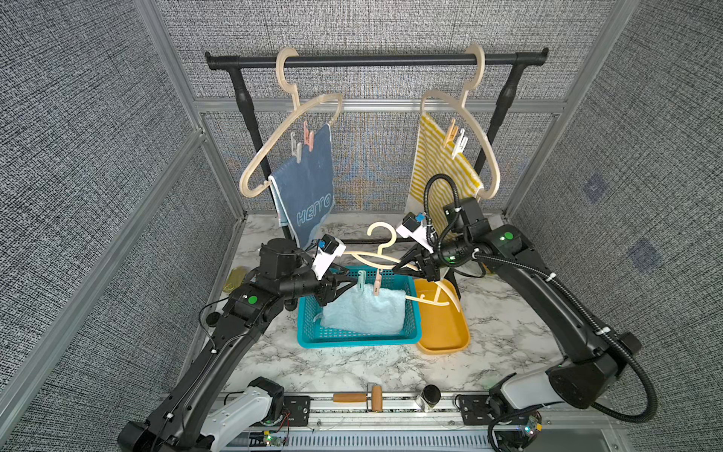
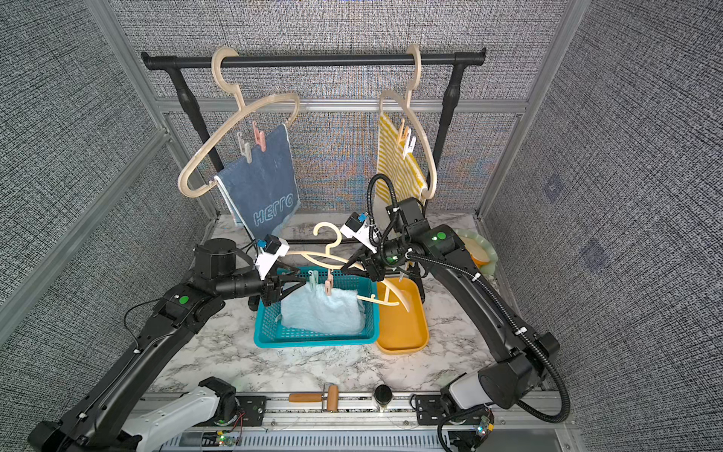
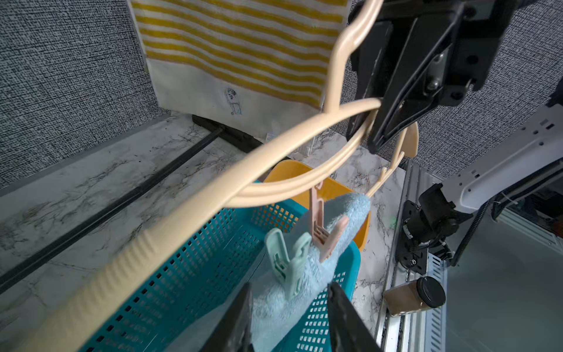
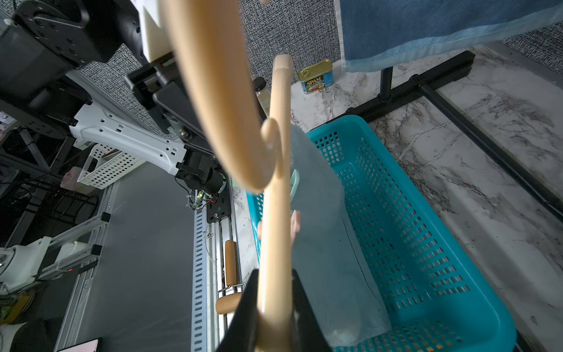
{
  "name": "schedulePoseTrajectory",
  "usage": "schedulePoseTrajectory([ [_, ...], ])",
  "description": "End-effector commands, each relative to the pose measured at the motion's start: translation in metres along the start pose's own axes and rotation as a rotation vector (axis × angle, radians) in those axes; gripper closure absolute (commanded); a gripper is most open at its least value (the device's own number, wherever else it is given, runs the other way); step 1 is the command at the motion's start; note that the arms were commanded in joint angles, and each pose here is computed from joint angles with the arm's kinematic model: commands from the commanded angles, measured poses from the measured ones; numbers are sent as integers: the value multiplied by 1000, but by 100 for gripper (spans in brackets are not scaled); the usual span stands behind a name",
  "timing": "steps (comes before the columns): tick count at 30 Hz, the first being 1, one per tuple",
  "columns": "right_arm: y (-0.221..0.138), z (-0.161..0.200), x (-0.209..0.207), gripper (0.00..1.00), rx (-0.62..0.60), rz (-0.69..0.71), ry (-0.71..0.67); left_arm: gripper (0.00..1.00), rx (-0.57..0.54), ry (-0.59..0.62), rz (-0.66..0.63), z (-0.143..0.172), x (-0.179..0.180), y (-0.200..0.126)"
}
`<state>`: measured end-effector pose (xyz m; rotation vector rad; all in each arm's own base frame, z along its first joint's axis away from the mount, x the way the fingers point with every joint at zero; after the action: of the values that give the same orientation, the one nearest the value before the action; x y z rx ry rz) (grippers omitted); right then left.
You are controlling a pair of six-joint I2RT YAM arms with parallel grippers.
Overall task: Remove the clothespins securing towels to the hanger
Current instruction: Remove the clothespin from the hanger.
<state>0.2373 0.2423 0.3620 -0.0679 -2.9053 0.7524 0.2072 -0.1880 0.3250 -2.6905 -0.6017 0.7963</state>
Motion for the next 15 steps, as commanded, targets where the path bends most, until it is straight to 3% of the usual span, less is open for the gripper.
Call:
schedulePoseTrajectory([
  [1,-1,-4,7,100,-32,-55,-14,57,-30,47,64,-8,-3,5],
  [15,4,-9,10,100,-39,-91,-15,46,15,49,147,0,4,22],
])
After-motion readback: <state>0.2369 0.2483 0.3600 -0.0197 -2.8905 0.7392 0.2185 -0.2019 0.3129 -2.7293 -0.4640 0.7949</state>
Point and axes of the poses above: each gripper's point midway between its finger pads, its own y axis out along the fingers, its own x axis along the line the jaws close on, z = x × y, the point moved 5 cm from there along -y, back along the fingers, and after that the axes turned 15 degrees about -y, right-handed, at the moved point
